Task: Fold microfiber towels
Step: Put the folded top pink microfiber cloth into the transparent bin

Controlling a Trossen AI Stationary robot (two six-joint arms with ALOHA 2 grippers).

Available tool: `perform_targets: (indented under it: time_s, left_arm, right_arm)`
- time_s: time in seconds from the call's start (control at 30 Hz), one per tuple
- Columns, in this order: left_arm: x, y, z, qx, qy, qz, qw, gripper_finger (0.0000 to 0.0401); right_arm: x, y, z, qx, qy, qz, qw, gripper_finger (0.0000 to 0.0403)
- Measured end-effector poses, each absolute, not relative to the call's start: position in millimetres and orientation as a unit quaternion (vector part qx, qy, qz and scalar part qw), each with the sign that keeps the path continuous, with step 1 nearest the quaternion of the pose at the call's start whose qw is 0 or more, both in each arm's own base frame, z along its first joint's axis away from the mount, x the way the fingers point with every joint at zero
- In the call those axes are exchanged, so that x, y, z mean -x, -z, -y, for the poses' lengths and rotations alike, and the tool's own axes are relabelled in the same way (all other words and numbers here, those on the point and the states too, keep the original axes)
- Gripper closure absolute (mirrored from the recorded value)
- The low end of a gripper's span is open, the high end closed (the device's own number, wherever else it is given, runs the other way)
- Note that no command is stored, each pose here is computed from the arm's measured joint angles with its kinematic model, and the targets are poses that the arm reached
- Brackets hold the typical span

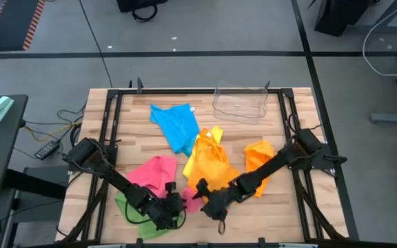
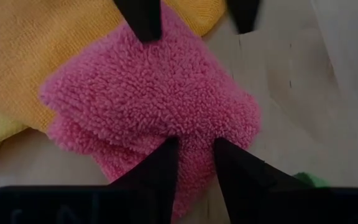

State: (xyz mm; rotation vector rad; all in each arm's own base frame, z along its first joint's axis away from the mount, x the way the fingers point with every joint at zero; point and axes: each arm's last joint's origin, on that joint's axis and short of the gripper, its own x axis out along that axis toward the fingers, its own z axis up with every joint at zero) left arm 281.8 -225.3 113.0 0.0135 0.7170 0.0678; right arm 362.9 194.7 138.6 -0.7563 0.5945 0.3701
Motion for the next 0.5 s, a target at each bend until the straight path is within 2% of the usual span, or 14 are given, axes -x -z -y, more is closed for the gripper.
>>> perform_targets:
  time_s: [0.13,0.23,0.5]
  left_arm:
    - [-281.8,-113.0,225.3,-0.012,-0.031,-0.351,0.936,0.0286]
    - [-281.8,-113.0,225.3,-0.012,-0.032,-0.351,0.936,0.0283]
    - [-281.6,-112.7,224.9,-0.016,-0.032,-0.354,0.935,0.0288]
  right_arm:
    - [-350.9,-138.4,-210.2,0.488,-0.150,-0.276,0.814,0.0098]
    - [-345.3,-137.8,-215.7,0.544,-0.141,-0.276,0.780,0.0098]
    - [-351.0,-133.4,-209.4,0.560,-0.134,-0.285,0.766,0.0090]
